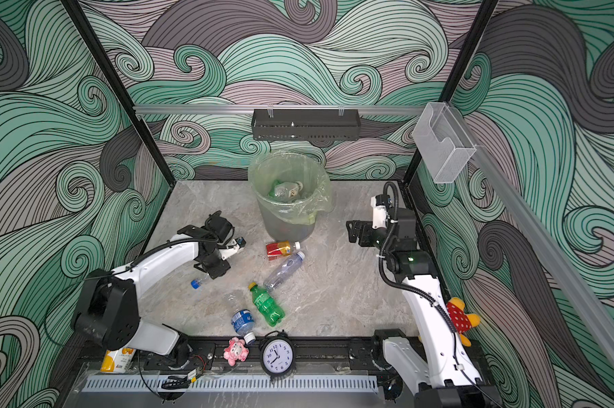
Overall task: Throw the plastic bottles in the bin
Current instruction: Pick up the plastic bottle from the bottom-left of the table.
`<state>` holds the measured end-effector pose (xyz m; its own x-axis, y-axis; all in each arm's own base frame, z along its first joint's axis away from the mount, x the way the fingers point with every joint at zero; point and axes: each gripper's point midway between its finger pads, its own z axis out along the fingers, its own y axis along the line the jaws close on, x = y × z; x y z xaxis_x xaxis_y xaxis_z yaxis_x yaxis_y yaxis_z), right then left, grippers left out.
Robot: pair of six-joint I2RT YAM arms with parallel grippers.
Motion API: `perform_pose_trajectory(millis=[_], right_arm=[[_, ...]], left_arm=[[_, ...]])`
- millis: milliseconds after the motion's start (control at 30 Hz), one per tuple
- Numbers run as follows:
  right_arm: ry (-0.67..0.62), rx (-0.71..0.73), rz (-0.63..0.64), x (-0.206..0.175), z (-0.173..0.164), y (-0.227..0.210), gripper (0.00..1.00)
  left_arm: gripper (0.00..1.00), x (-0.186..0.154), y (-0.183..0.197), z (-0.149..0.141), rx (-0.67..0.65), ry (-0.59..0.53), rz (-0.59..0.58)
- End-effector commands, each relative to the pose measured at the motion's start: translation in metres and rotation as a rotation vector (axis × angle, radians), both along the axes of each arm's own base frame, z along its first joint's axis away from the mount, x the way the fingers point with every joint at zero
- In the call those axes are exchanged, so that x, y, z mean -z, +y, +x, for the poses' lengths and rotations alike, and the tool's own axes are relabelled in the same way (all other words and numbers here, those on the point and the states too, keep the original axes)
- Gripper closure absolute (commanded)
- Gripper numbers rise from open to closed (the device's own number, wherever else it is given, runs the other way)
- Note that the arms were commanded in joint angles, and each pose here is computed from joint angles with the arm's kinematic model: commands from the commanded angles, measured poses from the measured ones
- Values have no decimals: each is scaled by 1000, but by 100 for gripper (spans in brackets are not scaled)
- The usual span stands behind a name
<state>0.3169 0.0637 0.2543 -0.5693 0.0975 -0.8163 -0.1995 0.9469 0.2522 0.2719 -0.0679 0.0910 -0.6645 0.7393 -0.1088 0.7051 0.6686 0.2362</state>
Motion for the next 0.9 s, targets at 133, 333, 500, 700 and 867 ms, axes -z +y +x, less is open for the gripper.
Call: perform_pose_trajectory(millis=[133,333,500,700,867], right_arm=[[38,-31,55,9,-2,8,5],[73,-45,105,11,1,15,6],[98,-38,145,11,5,18,7],[107,-29,157,5,5,18,9],[119,-25,186,7,4,20,9]], left_arm=[[45,-101,3,23,-218,-410,-349],[43,-165,10,19,-295,-717,-582],[43,-198,7,15,-357,-818,-760],[42,-246,-12,27,-296,-877,-923],[43,-332,-56,69,-91,-889,-1151]])
